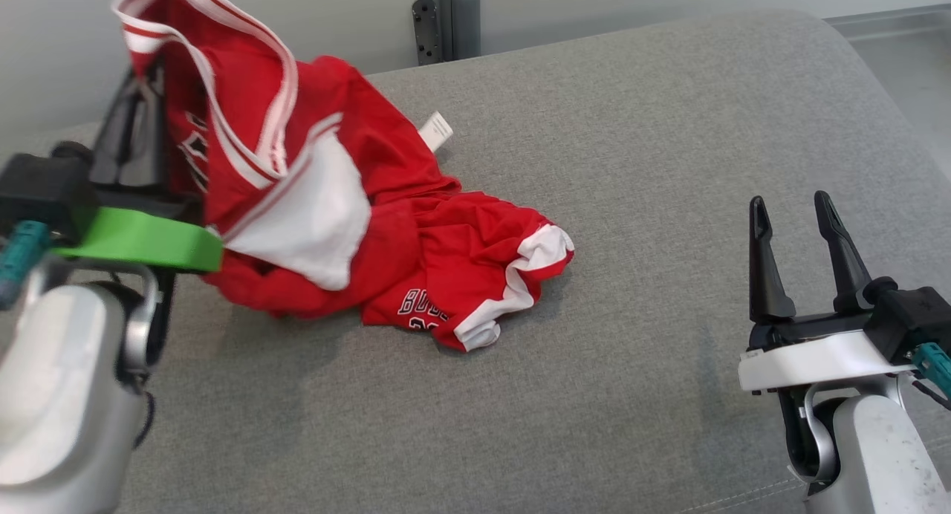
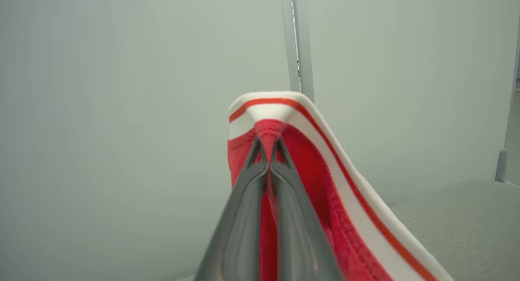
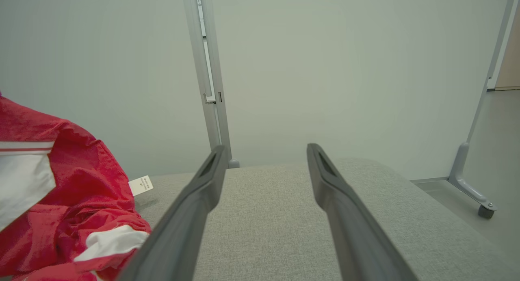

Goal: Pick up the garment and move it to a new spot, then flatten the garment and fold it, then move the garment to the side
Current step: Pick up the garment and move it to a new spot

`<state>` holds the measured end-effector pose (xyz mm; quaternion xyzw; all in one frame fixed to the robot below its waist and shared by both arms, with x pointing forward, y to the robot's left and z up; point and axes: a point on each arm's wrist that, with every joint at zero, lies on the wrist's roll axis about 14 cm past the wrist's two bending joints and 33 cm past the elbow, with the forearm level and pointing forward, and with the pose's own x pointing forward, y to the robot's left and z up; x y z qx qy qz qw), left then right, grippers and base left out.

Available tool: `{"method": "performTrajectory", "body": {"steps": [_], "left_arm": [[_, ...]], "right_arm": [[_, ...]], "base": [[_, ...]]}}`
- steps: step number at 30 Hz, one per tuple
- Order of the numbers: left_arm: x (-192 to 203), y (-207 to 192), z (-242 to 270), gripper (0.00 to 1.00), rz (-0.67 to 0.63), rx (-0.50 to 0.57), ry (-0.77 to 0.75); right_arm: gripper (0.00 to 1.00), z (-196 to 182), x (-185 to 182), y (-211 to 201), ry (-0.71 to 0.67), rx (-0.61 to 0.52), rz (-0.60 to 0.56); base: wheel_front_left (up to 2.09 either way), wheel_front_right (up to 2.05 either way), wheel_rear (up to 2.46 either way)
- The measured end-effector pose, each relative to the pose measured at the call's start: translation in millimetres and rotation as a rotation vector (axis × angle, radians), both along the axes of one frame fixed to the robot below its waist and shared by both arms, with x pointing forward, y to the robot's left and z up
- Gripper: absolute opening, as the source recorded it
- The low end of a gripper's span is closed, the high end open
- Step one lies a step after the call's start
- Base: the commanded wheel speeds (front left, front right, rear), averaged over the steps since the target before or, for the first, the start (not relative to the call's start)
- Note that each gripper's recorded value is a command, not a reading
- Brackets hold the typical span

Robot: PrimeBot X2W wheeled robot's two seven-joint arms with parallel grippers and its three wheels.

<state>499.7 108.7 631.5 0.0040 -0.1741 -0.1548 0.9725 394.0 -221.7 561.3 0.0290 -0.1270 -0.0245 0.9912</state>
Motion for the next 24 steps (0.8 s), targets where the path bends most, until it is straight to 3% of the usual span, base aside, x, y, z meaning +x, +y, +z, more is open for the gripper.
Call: {"method": "performTrajectory", "body": {"steps": [5,14,24], "left_arm": [[2,64,47,0.0,0.147,0.055,-0.077],[15,186,64,0.0,0.445,0.143,-0.053],[35,255,18,0.0,0.592,0.131,0.082]], "right_arm": [[1.0,2,1,7,-0.008,0.003,0.021],[1.0,-7,4,6,0.019,-0.009,0.018],[1.0,-20,19,8,0.054,-0.052,0.023]], "base": [[0.0,0.0,0.0],[0.0,0.0,0.0],[0.0,0.0,0.0]]}}
